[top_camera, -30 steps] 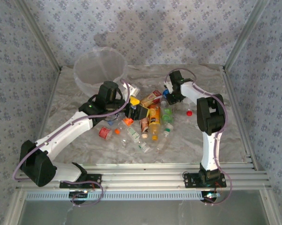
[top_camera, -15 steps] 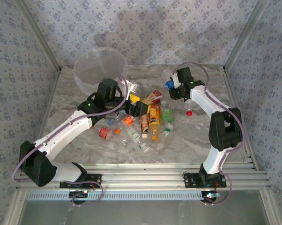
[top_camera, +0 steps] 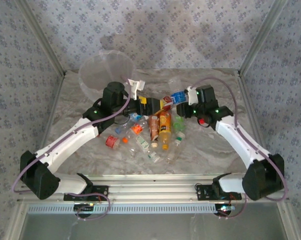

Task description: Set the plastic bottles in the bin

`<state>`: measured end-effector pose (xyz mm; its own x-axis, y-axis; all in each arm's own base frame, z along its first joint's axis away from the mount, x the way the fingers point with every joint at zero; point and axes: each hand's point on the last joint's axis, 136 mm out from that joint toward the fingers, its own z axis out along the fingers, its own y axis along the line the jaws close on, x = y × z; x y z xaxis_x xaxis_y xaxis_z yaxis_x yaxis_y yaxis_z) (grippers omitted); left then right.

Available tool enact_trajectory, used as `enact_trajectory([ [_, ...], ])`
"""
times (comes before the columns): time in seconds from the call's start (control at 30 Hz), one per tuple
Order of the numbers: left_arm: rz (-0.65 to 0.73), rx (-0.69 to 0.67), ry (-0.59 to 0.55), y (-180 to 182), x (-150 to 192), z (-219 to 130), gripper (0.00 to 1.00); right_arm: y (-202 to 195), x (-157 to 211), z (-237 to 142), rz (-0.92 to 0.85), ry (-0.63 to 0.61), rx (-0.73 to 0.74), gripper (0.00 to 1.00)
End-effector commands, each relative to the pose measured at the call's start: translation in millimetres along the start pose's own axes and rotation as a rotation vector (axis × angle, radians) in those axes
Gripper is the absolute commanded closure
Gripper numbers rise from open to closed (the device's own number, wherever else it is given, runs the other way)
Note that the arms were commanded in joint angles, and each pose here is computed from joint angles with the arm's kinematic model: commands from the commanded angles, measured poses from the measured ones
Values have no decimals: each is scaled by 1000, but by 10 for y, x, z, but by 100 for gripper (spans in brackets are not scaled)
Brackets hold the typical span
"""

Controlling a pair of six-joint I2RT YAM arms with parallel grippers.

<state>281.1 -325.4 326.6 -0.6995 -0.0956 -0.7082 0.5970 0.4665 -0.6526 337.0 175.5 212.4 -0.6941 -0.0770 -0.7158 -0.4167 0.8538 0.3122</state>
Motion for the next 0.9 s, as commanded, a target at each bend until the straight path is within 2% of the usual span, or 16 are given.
enact_trajectory([
  [0.0,-14,52,-49,-133,-97,61,2,324,8,-193,34,-32,-145,67],
  [0.23,14,64,3,-195,27,297,5,721,116,-464,35,-56,-289,66],
  [0.3,3,54,10,-162,43,355,1,818,151,-515,34,-59,-327,65],
  [0.5,4,74,23,-203,69,460,1,1016,256,-584,31,-44,-400,64],
  [0.67,0,87,11,-229,71,457,11,1073,329,-552,29,-24,-416,64],
  [0.87,-7,102,-7,-285,42,394,26,1027,345,-493,38,-24,-365,64],
])
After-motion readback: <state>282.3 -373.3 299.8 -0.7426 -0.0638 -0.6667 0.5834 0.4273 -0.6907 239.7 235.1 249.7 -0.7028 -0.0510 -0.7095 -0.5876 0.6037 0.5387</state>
